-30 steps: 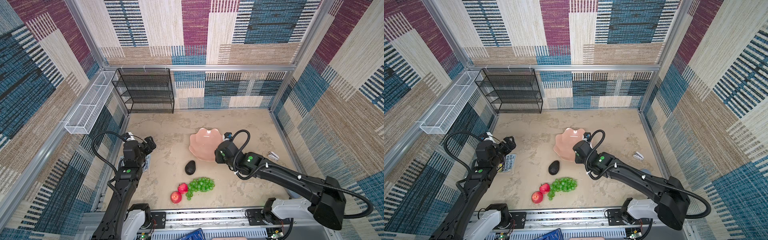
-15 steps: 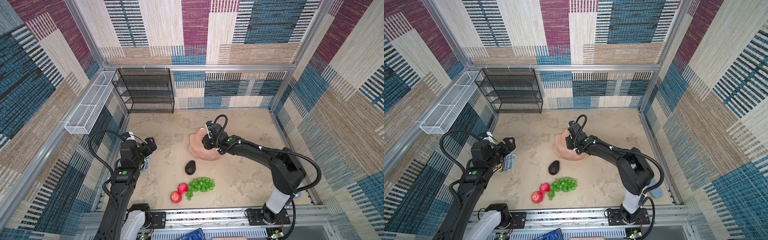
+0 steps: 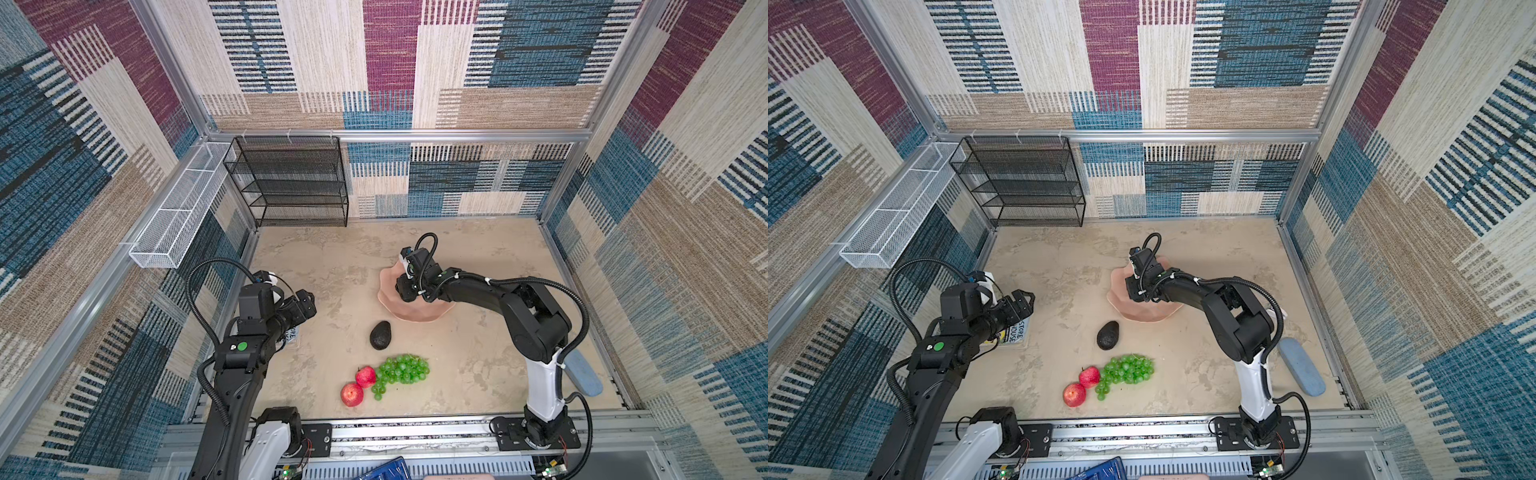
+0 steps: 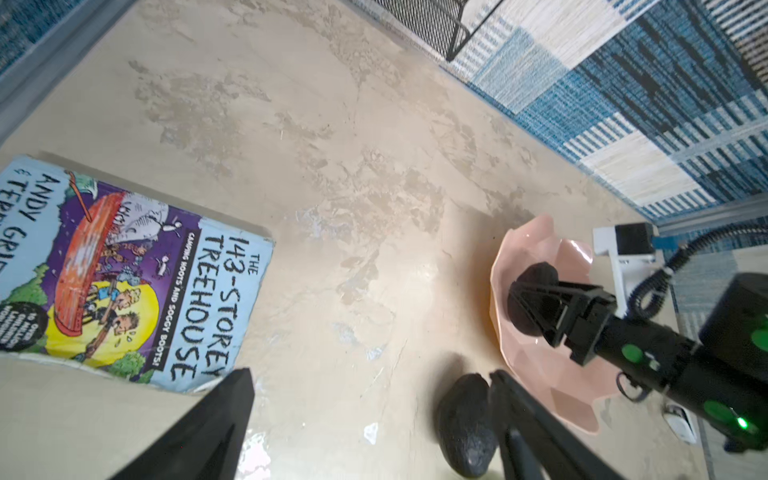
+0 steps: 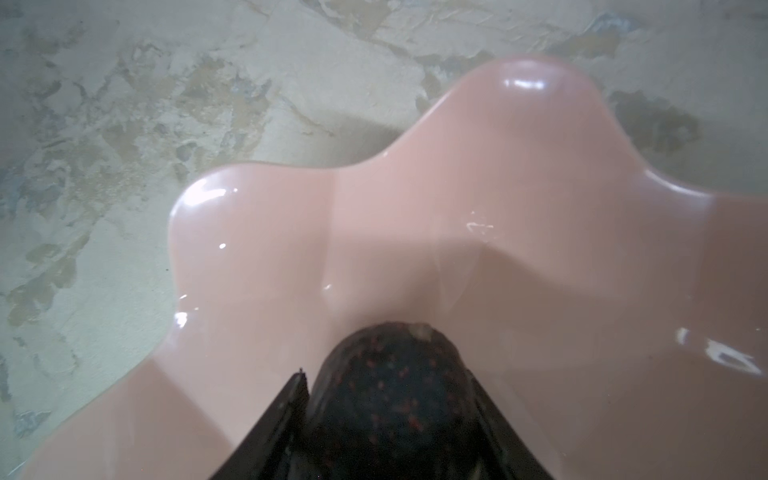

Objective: Place and organize the fake fruits in the fruit bowl
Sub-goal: 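Carry the avocado with the right gripper into the pink bowl and release, then grasp a red apple with the left gripper while the right gripper withdraws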

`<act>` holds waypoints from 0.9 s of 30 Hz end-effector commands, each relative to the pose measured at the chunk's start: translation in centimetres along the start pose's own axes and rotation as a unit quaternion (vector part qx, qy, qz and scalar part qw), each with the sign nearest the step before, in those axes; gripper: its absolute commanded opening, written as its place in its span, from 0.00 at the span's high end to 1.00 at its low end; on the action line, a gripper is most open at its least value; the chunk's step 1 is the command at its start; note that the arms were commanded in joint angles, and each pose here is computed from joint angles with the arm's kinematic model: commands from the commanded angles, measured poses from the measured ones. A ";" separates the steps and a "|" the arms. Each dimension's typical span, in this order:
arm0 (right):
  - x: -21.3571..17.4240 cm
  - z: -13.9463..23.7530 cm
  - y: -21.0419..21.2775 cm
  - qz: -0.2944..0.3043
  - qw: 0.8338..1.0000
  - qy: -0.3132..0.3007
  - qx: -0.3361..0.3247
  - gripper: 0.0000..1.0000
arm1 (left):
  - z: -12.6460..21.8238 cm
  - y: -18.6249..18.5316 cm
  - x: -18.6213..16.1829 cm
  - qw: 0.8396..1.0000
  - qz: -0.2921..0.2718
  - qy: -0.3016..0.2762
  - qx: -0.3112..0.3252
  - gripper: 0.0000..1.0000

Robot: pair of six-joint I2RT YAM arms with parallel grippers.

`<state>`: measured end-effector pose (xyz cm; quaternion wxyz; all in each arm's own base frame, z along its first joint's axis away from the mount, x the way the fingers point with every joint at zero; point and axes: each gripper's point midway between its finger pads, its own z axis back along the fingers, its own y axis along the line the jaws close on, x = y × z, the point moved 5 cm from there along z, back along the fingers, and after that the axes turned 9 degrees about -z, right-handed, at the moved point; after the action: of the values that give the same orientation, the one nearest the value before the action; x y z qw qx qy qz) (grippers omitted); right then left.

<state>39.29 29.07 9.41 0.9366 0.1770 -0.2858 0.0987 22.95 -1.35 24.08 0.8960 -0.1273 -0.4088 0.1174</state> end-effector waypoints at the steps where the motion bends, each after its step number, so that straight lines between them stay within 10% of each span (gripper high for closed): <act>1: 0.3 -0.5 0.5 -0.002 1.000 -0.004 0.017 0.48 | 0.5 -0.5 -1.4 0.999 -0.017 0.041 -0.024 0.10; 13: 0.2 -0.3 0.7 -0.017 0.999 -0.006 0.036 0.27 | 1.2 -2.3 -5.5 0.983 0.016 0.169 -0.077 0.18; 27: 5.5 11.2 0.4 -0.034 0.981 -0.187 0.029 0.00 | 3.9 -4.6 -11.7 0.964 -0.085 0.250 -0.010 0.19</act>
<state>38.03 26.32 19.39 0.8844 0.2246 -0.4048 0.0599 13.78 -9.70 20.63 0.9645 -0.1775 -0.1928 -0.0327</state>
